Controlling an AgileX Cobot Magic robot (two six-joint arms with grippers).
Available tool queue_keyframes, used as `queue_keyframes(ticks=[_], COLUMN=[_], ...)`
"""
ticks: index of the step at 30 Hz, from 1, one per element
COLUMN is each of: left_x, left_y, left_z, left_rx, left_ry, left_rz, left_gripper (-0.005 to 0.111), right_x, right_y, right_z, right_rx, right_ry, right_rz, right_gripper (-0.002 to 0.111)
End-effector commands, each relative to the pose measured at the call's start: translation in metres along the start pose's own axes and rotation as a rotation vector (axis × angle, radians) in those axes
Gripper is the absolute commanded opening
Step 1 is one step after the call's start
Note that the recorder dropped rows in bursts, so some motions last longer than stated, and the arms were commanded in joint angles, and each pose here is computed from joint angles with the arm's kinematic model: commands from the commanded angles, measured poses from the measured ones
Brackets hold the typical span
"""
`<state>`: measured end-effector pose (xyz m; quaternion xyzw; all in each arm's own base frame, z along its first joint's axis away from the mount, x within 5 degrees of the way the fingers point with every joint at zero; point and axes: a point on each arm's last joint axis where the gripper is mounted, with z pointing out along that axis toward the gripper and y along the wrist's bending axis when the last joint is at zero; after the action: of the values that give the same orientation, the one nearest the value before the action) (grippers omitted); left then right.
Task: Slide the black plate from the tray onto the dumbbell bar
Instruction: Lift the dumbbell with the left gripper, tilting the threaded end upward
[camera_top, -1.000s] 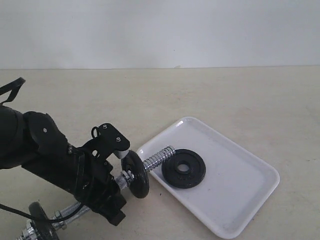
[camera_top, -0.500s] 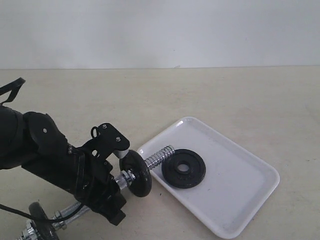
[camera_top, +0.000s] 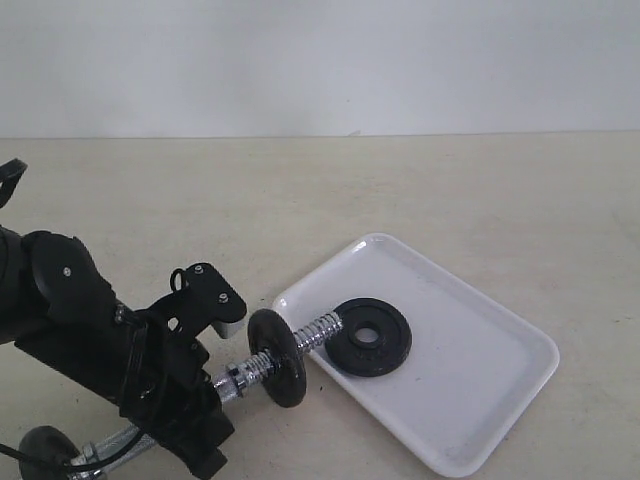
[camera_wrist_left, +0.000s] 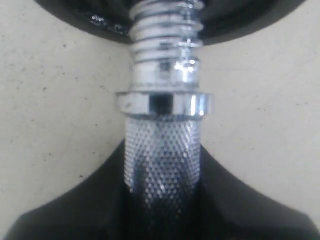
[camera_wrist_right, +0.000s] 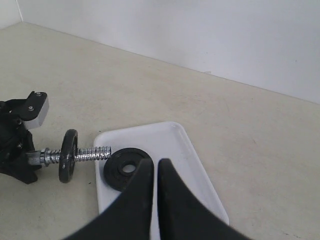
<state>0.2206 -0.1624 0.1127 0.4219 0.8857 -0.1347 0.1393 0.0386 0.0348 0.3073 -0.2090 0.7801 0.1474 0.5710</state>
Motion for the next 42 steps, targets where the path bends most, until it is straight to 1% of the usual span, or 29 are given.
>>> queue_keyframes(ticks=[1,4,6,12,16,18,36,42], left_x=[-0.008,-0.008,-0.012,-0.022,-0.025,-0.027,-0.034,-0.032], left_y=[0.001,0.002,0.004,-0.001,-0.002,-0.003,-0.010,-0.015], left_z=[-0.008,-0.008,-0.009,-0.018,-0.028,-0.033,-0.069,-0.080], left_rx=[-0.026,-0.038,-0.057,-0.031,-0.040,-0.044,-0.073,-0.066], left_ry=[-0.056,-0.063,-0.101,-0.208,-0.244,-0.262,-0.384,-0.404], left_rz=[-0.015,-0.014,-0.051,-0.031,-0.015,-0.010,0.027,0.066], left_gripper=[0.004,0.004,0.004,0.004,0.004,0.004,0.004,0.004], right_x=[-0.001,-0.001,-0.001,0.005,0.020,0.019,0.018,0.018], right_y=[0.000,0.000,0.000,-0.002,-0.005,-0.005,-0.005,-0.004], right_z=[0.000,0.000,0.000,0.004,0.014,0.014,0.014,0.014], right_rx=[0.005,0.005,0.006,0.012,0.024,0.023,0.025,0.022], right_ry=[-0.001,-0.001,-0.003,0.006,0.030,0.026,0.020,0.018], right_rz=[-0.012,-0.012,-0.011,-0.004,0.014,0.017,0.015,0.020], right_gripper=[0.001,0.001,0.001,0.001,0.001,0.001,0.001,0.001])
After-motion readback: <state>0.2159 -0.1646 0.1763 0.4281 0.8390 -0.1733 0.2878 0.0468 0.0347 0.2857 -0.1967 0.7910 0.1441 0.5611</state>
